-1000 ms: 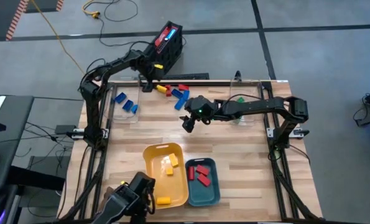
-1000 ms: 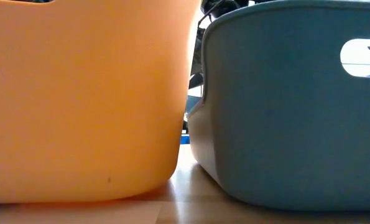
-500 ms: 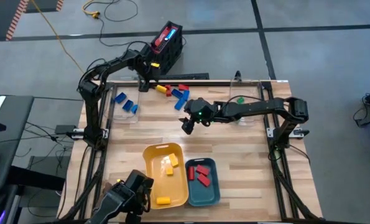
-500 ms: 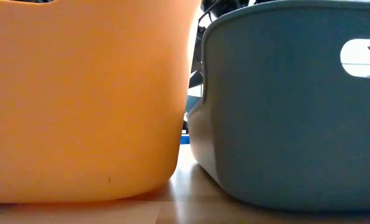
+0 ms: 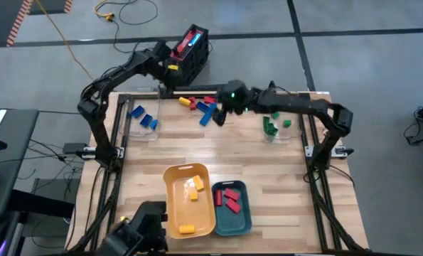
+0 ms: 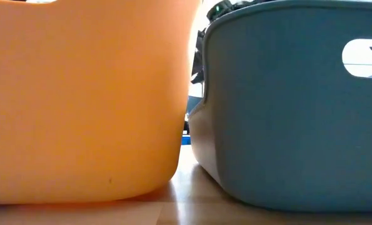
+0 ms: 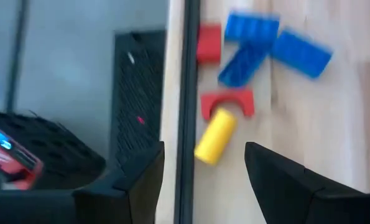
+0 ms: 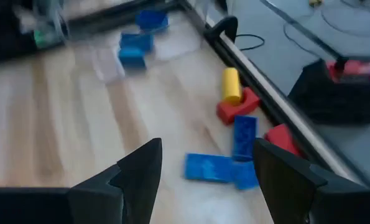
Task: Sort blocks
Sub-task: Put the blue game piece into the left transparent bin
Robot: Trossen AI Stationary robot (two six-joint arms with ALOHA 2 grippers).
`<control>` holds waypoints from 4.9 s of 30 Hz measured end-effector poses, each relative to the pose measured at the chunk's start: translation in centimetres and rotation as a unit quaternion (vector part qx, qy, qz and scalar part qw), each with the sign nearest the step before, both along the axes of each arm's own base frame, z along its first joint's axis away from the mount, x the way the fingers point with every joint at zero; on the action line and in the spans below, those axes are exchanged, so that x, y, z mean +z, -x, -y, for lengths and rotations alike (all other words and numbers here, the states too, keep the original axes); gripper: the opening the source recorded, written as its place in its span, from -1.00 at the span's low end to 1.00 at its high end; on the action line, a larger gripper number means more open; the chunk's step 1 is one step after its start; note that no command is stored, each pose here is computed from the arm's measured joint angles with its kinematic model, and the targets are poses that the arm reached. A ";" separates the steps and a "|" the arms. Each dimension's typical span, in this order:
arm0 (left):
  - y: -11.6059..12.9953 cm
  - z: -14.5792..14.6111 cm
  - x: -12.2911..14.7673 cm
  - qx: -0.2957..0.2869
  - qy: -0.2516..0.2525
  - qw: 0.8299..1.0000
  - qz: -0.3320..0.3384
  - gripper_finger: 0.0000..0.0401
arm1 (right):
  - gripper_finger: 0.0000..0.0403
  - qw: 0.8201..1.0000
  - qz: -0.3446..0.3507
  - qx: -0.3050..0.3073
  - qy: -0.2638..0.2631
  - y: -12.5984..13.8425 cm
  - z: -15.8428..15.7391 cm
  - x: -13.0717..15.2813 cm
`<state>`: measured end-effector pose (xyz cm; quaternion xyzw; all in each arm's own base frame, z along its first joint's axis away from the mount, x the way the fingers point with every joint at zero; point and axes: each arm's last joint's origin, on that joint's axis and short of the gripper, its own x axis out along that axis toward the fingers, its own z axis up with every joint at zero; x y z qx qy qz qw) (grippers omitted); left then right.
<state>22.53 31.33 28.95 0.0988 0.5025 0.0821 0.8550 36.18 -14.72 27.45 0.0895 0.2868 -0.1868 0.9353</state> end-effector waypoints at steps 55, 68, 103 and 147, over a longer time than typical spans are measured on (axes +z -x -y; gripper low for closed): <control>3.1 17.8 1.3 0.088 0.001 0.974 0.209 0.08 | 0.23 0.971 -0.209 0.116 0.013 -5.9 3.6 -0.7; 2.3 19.7 -1.1 0.068 0.037 0.978 0.193 0.08 | 0.23 0.971 -0.220 0.044 -0.084 -9.4 2.6 -6.0; 4.3 25.2 -2.6 0.056 0.068 0.956 0.280 0.08 | 0.20 0.894 -0.043 -0.383 -0.227 -10.6 1.7 -10.3; 5.3 27.2 -1.1 0.032 0.032 0.949 0.311 0.08 | 0.09 0.956 -0.265 -0.062 -0.105 -9.0 -0.9 -8.3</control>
